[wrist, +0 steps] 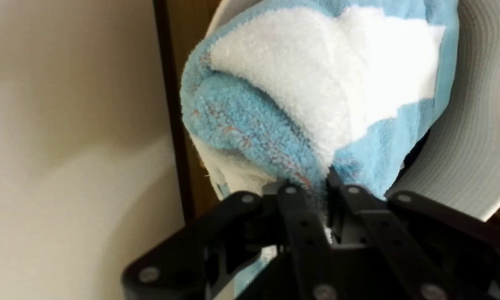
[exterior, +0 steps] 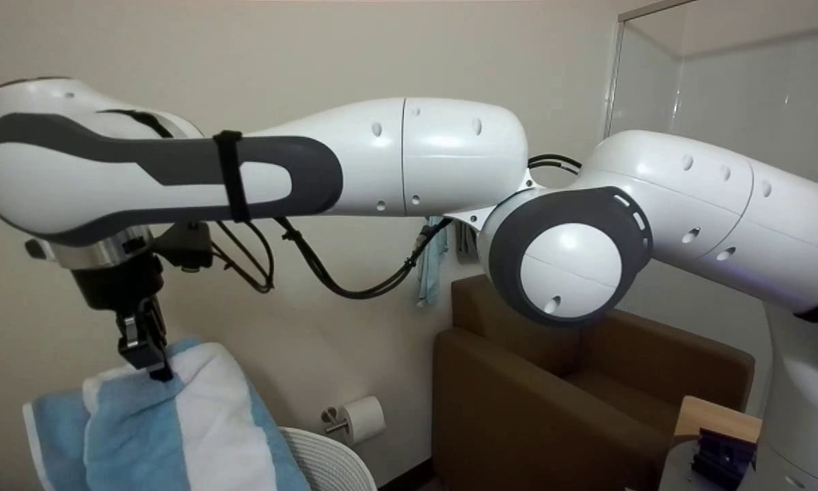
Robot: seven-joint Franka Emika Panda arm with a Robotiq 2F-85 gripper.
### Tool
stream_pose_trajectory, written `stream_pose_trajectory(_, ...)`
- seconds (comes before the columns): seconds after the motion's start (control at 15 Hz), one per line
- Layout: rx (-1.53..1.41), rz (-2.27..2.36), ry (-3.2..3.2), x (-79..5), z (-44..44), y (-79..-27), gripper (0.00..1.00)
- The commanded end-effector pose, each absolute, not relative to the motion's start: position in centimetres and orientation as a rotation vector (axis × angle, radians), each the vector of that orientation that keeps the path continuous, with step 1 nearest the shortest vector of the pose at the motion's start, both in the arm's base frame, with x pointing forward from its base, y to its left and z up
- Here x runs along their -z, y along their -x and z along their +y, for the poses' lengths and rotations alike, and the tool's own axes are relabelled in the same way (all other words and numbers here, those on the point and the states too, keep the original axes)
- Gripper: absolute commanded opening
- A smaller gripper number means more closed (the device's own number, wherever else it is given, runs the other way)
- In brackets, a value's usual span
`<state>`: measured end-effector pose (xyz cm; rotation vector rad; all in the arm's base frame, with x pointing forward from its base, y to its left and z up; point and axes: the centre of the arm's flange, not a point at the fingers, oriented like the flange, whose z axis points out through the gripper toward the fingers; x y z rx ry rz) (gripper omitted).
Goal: Remove the towel from the basket and put it on the sofa
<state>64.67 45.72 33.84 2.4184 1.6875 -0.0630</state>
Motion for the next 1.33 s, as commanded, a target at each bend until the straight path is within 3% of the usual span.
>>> stream_pose_trajectory(0.0, -0.037, 1.555, -2.364, -42.1, 45.4, -66.5, 0.07)
stream_pose_trajectory(0.73, -0.155, 1.069, -2.309, -58.6, 40.0, -65.6, 0.07)
stream_pose_trajectory(1.27, -0.067, 0.565, -2.329, -66.2, 26.3, -63.6, 0.07)
